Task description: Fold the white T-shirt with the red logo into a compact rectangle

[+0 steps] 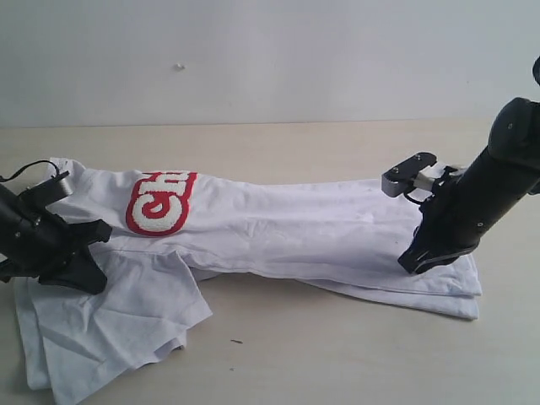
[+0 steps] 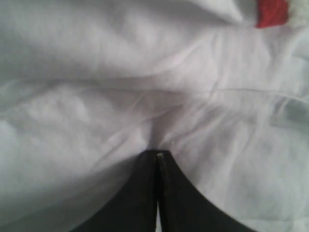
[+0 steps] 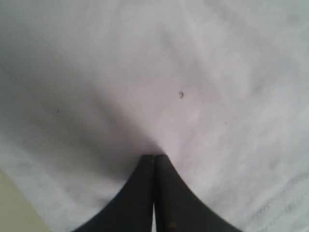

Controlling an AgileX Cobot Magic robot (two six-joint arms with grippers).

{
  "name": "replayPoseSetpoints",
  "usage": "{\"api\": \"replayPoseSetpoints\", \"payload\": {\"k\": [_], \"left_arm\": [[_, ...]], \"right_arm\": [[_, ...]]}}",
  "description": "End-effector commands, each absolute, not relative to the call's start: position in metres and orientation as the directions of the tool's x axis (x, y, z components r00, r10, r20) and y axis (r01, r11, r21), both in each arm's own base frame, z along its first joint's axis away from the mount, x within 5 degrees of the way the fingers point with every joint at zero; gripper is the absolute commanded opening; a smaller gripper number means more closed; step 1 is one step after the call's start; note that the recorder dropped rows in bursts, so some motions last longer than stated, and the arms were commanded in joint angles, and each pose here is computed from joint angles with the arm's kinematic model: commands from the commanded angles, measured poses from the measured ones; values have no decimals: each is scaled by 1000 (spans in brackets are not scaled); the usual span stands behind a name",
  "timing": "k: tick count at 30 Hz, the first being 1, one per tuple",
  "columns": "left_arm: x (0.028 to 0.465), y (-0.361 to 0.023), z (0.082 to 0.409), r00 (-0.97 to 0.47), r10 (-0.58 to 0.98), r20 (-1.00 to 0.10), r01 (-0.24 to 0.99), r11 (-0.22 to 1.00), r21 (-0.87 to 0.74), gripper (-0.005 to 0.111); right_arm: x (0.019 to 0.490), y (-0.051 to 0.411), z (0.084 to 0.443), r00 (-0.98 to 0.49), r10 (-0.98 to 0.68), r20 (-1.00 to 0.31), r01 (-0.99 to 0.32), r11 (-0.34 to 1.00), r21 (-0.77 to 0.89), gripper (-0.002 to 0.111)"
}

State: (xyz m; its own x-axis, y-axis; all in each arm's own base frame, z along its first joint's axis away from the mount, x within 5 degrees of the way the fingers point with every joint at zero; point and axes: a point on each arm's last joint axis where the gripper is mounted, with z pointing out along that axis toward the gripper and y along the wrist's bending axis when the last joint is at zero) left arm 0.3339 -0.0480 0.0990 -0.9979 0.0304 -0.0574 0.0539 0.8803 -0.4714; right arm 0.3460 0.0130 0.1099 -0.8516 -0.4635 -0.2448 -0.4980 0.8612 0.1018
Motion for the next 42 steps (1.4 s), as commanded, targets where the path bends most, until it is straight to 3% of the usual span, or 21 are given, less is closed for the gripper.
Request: {"api": "replayPoseSetpoints", "payload": {"k": [1,12,18,21,33,39,42], "left_arm": [[322,-47,86,-995,100,14,83,889,-451,2],[271,-40,66,-958,132,253,21,917,-398,2],[267,-38,70,-958,125,260,19,926,-376,2],[270,-41,82,-970,129,204,37,914,-404,2],[290,-49,169,-976,110,-187,185,871,-455,2],[310,-47,183,-916,-27,-400,160,891,-426,2],[319,-49,180,-885,-60,-461,173,877,-448,9]], "right_arm": [[347,10,105,-850,-471,-236,-501,861,86,0],[341,-7,91,-889,-453,-71,-452,891,-26,0],[341,-10,91,-910,-410,-66,-407,912,-54,0],[341,-9,93,-916,-395,-67,-393,919,-41,0],[342,-4,133,-914,-357,-195,-356,934,-38,0],[337,8,156,-868,-419,-267,-449,892,58,0],[335,10,163,-857,-425,-291,-462,884,70,0]]}}
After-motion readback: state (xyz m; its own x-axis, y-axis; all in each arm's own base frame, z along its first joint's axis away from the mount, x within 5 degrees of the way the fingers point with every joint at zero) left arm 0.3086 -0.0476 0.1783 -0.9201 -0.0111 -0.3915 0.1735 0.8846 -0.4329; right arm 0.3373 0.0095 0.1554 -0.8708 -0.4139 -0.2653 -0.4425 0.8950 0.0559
